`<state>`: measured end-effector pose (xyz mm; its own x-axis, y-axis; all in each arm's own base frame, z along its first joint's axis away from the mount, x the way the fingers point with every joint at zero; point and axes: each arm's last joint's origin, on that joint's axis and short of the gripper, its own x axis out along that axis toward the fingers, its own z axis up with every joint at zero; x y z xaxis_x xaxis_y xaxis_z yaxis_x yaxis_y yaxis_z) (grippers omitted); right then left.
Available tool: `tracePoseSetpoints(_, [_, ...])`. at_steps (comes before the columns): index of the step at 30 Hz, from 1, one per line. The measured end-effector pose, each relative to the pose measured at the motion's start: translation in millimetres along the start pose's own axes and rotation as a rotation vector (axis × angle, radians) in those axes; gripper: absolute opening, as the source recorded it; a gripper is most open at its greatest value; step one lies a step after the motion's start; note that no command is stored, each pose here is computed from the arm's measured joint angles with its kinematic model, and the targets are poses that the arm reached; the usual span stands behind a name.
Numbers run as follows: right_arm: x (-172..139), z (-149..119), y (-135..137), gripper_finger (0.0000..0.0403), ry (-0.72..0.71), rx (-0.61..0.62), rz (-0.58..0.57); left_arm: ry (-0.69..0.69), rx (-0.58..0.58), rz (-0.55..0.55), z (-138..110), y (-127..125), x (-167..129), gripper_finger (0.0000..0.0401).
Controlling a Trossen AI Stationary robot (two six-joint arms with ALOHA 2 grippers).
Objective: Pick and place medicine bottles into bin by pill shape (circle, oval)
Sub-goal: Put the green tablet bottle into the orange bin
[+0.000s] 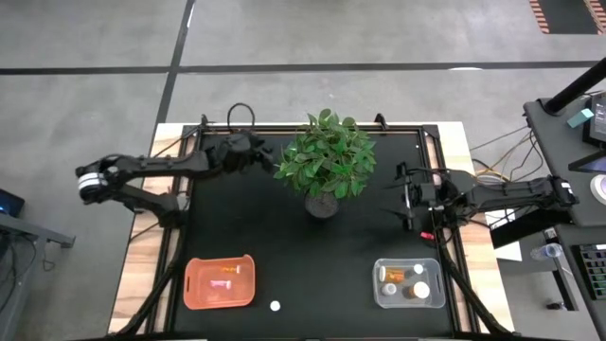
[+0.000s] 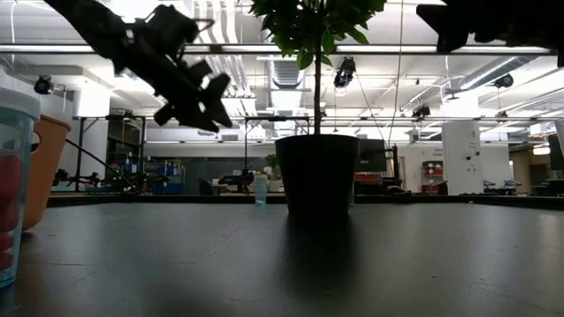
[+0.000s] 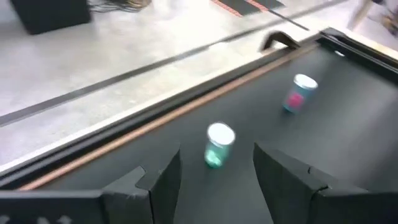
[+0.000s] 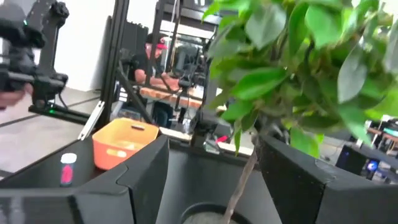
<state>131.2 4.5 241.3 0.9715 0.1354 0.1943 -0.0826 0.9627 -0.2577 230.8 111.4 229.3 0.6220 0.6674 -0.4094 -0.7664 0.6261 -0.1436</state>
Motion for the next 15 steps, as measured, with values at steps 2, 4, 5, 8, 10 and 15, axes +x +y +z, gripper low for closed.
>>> tracePoseSetpoints(2, [0.2, 4.9, -1.2, 0.0232, -0.016, -0.009, -0.004, -0.016, -0.02, 0.032, -0.5, 6.7, 13.4, 0.018])
tracePoseSetpoints(4, [0.4, 8.4, -2.1, 0.0232, -0.027, -0.02, -0.007, -0.027, -0.037, 0.057, -1.9, 12.8, 26.9, 0.018])
tracePoseSetpoints(5, [0.4, 10.2, -2.6, 0.0232, -0.033, -0.027, -0.009, -0.02, -0.037, 0.068, -3.3, 15.7, 33.4, 0.018])
tracePoseSetpoints(8, [0.3, 15.7, -3.9, 0.0232, -0.051, -0.048, -0.014, 0.012, -0.038, 0.071, -11.0, 21.6, 50.4, 0.018])
tracePoseSetpoints(10, [0.2, 19.6, -4.9, 0.0232, -0.064, -0.052, -0.019, 0.031, -0.039, 0.039, -16.0, 21.9, 58.4, 0.018])
tracePoseSetpoints(15, [0.1, 26.3, -8.1, 0.0232, -0.066, -0.05, -0.073, 0.074, -0.028, -0.017, -23.2, 21.0, 67.8, 0.018])
